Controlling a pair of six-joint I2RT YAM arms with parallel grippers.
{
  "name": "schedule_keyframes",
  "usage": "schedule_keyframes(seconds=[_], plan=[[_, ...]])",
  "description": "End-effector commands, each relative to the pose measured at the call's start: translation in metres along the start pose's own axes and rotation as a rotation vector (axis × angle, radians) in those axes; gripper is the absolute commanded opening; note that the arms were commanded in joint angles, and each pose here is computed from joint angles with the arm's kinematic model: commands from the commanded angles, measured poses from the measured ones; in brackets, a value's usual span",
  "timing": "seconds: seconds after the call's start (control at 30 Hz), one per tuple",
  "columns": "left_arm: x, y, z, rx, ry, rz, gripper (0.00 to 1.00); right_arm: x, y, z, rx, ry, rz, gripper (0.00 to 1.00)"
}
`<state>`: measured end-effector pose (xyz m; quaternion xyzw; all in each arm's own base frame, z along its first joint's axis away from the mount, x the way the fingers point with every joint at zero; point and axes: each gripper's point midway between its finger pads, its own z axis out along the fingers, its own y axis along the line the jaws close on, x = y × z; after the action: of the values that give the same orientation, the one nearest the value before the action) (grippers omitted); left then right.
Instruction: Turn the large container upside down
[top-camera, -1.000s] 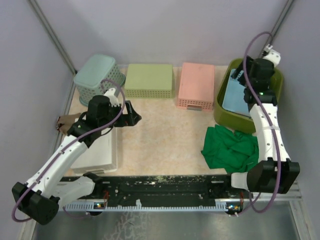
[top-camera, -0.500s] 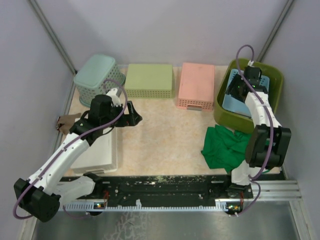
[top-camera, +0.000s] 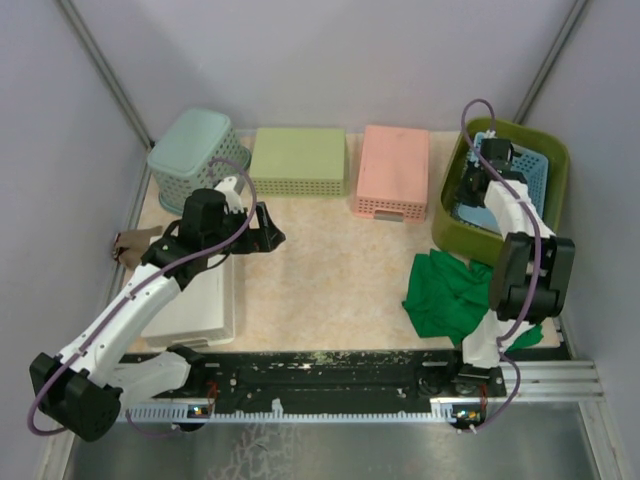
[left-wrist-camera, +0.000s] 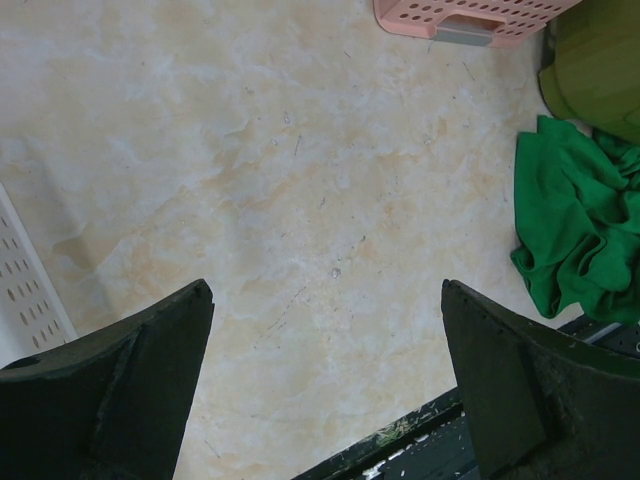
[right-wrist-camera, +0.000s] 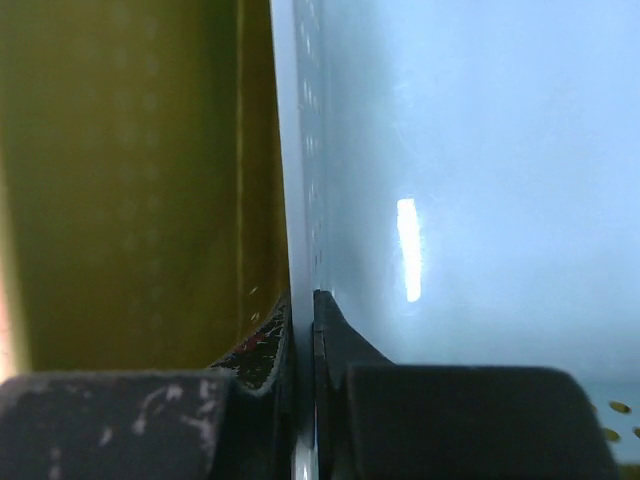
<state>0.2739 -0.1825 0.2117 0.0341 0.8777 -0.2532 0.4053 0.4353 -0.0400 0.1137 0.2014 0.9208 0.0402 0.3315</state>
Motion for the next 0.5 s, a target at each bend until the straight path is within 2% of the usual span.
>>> schedule_keyframes(seconds=[0.0,0.27,0.33,0.47], plan=[[-0.004,-0.005,0.002,0.019,0.000,0.004,1.00,-0.067,0.027,-0.087,-0.102,-0.238,0.011,0.00],[-0.007,-0.005,0.004,0.021,-0.012,0.011,1.00,-0.117,0.057,-0.229,-0.246,-0.492,0.015,0.00],[-0.008,-0.004,0.004,0.016,-0.015,0.011,1.00,-0.119,0.077,-0.270,-0.369,-0.547,0.006,0.00],[-0.016,0.003,0.002,-0.033,-0.042,0.023,1.00,-0.105,0.126,-0.350,-0.721,-0.620,-0.052,0.00]])
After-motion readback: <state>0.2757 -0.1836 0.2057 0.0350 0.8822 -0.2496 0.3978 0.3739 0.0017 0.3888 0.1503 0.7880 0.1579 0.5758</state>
